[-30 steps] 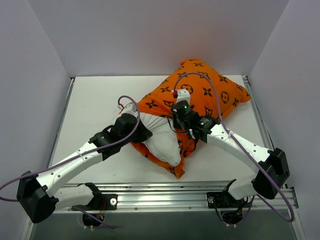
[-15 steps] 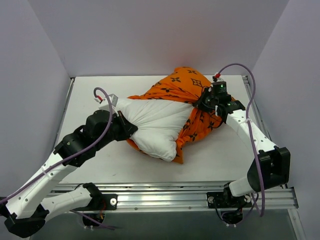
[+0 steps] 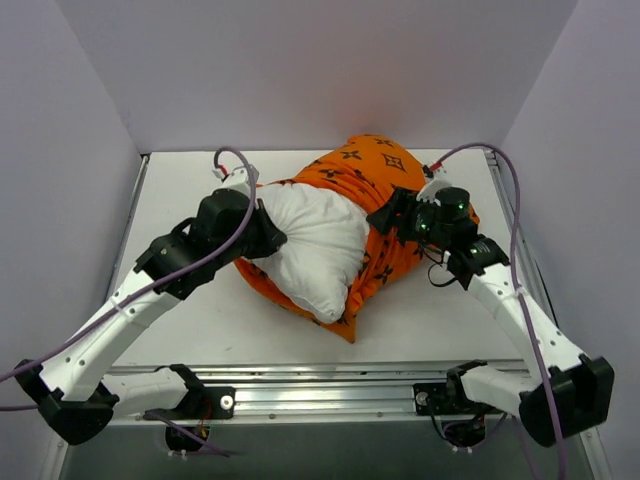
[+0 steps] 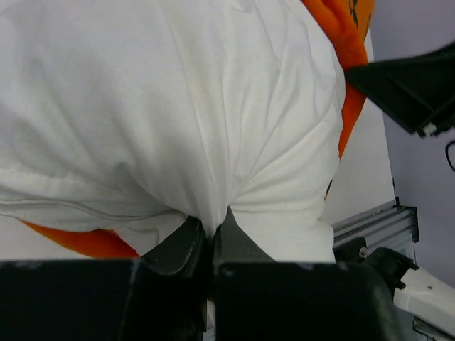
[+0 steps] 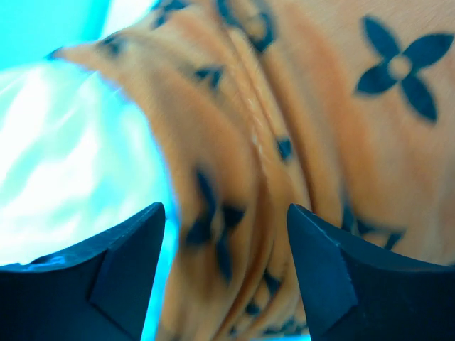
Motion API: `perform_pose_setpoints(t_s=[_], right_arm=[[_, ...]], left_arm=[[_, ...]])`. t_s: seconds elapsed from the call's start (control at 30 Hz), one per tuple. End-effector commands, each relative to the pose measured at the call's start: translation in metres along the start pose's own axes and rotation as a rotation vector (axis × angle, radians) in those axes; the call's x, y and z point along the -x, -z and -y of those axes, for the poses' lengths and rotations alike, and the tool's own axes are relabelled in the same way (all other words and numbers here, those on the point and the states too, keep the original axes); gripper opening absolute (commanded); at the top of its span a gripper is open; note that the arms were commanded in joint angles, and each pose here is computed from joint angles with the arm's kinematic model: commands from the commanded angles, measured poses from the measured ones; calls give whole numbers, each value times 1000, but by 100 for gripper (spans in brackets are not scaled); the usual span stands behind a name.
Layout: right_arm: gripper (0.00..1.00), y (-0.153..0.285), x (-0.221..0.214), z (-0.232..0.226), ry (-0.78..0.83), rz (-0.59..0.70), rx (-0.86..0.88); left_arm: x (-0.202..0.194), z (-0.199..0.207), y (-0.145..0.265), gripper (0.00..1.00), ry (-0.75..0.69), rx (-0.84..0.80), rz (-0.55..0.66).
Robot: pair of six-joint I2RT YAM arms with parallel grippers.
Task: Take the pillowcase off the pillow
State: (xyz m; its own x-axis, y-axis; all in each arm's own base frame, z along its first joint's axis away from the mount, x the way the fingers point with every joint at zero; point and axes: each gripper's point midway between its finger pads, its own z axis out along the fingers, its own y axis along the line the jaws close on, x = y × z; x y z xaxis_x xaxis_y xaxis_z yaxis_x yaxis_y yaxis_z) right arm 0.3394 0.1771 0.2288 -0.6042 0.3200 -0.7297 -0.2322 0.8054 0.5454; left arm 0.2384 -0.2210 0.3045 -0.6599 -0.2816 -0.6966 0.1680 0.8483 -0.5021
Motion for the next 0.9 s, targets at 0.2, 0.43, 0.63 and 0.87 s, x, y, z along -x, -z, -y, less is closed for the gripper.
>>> perform_pose_setpoints(t_s=[0.2,0.43,0.63,0.87], right_arm=[[73,73,-18,-30,145,68,156],[79,84,-70,-42,160,-33,297],[81,69,-94,-55,156,-64,369],[79,29,-116,-79,180,-33,379]], left_arm=[[149,94,-8,2,50,-159,410],[166,98,-36,2,72,-97,455],[166,106,-45,2,124,-124,452],[153,120,-49,2,136,-164,418]])
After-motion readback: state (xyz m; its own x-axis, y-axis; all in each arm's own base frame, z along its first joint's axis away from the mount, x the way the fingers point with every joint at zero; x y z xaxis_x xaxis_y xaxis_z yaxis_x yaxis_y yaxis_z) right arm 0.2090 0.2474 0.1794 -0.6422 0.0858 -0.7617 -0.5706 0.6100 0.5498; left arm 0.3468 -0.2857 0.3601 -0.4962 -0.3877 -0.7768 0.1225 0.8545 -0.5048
